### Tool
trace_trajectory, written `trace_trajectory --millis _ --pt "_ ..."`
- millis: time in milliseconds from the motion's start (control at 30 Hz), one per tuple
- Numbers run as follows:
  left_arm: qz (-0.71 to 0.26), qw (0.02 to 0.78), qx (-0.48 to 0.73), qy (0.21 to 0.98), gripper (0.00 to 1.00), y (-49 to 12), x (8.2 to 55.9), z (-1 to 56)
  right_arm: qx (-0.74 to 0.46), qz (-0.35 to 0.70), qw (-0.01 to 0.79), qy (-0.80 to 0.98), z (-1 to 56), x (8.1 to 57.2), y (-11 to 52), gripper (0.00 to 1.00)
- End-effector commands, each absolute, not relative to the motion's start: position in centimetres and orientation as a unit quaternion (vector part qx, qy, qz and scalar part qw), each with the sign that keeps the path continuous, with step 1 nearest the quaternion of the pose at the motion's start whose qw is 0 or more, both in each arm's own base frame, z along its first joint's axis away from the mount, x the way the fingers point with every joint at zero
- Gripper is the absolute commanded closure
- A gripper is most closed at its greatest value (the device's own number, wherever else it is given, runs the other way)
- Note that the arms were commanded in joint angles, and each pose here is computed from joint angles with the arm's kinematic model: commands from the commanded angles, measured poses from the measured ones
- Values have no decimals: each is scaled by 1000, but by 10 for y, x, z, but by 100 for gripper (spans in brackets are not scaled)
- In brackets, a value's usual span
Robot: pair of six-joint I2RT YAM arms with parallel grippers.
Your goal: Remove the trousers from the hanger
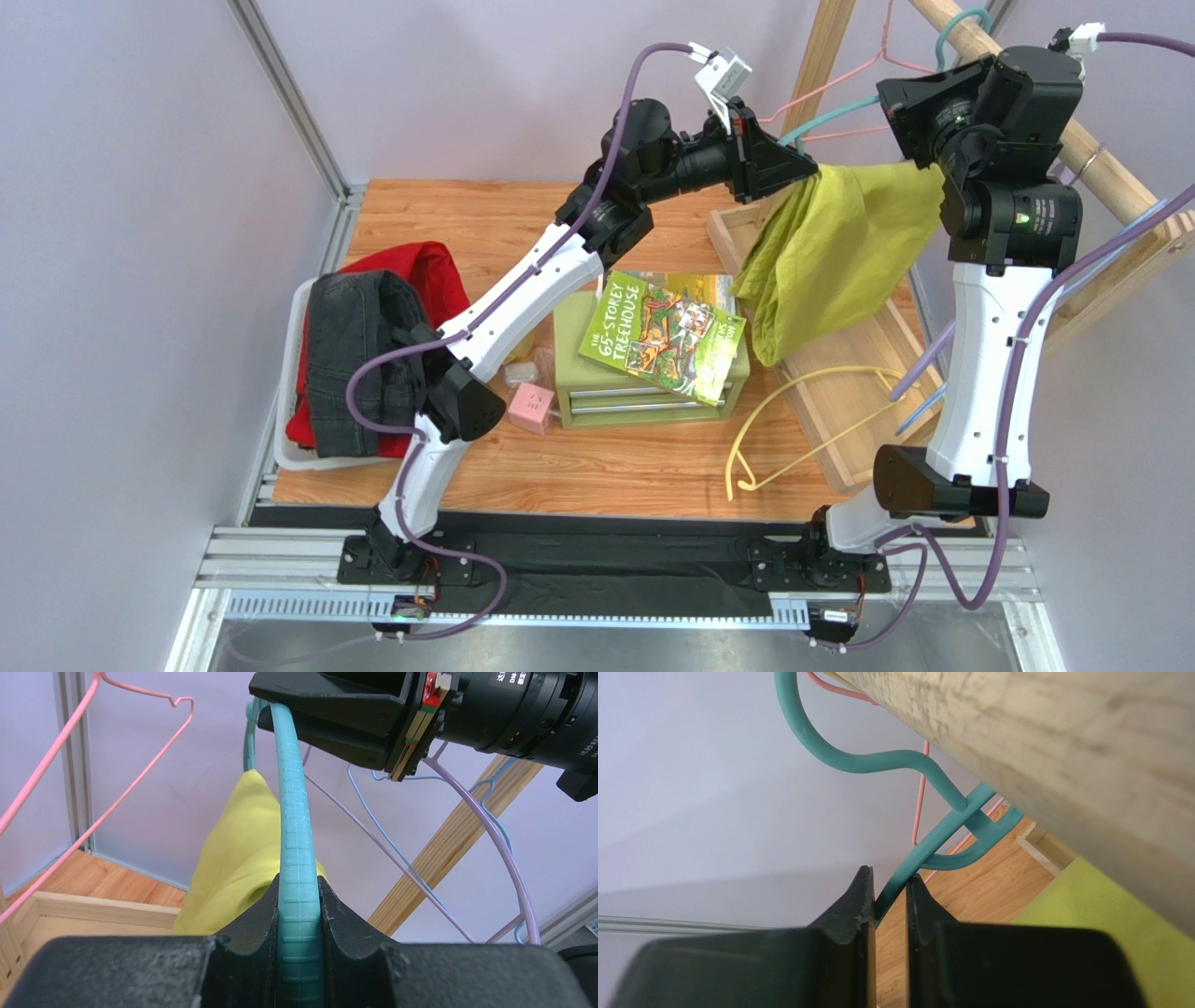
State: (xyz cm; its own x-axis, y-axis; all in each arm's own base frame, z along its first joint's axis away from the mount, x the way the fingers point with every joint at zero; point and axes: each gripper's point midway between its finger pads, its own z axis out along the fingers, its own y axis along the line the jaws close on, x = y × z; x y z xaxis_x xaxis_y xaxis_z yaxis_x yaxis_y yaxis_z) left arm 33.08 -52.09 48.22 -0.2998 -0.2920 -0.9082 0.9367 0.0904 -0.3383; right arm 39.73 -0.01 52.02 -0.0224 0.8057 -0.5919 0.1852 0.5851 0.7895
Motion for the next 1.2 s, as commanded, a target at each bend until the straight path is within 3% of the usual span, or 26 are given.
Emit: trace_trajectory --millis 0,300,667,967,1100,1167 --pt "-656 490 361 447 100 -504 266 541 345 313 627 625 550 421 2 100" --pt "-652 479 345 477 100 -507 274 528 277 356 656 605 588 401 21 100" --pt "-667 436 371 477 100 -511 246 521 167 373 702 584 622 379 39 100" --pt "-685 384 380 489 100 -515 219 513 189 388 687 584 627 358 35 100" --pt "-689 376 378 490 93 -508 210 519 172 405 680 586 631 341 43 100" --pt "-690 372 380 491 84 -503 205 522 182 409 671 592 626 339 42 100"
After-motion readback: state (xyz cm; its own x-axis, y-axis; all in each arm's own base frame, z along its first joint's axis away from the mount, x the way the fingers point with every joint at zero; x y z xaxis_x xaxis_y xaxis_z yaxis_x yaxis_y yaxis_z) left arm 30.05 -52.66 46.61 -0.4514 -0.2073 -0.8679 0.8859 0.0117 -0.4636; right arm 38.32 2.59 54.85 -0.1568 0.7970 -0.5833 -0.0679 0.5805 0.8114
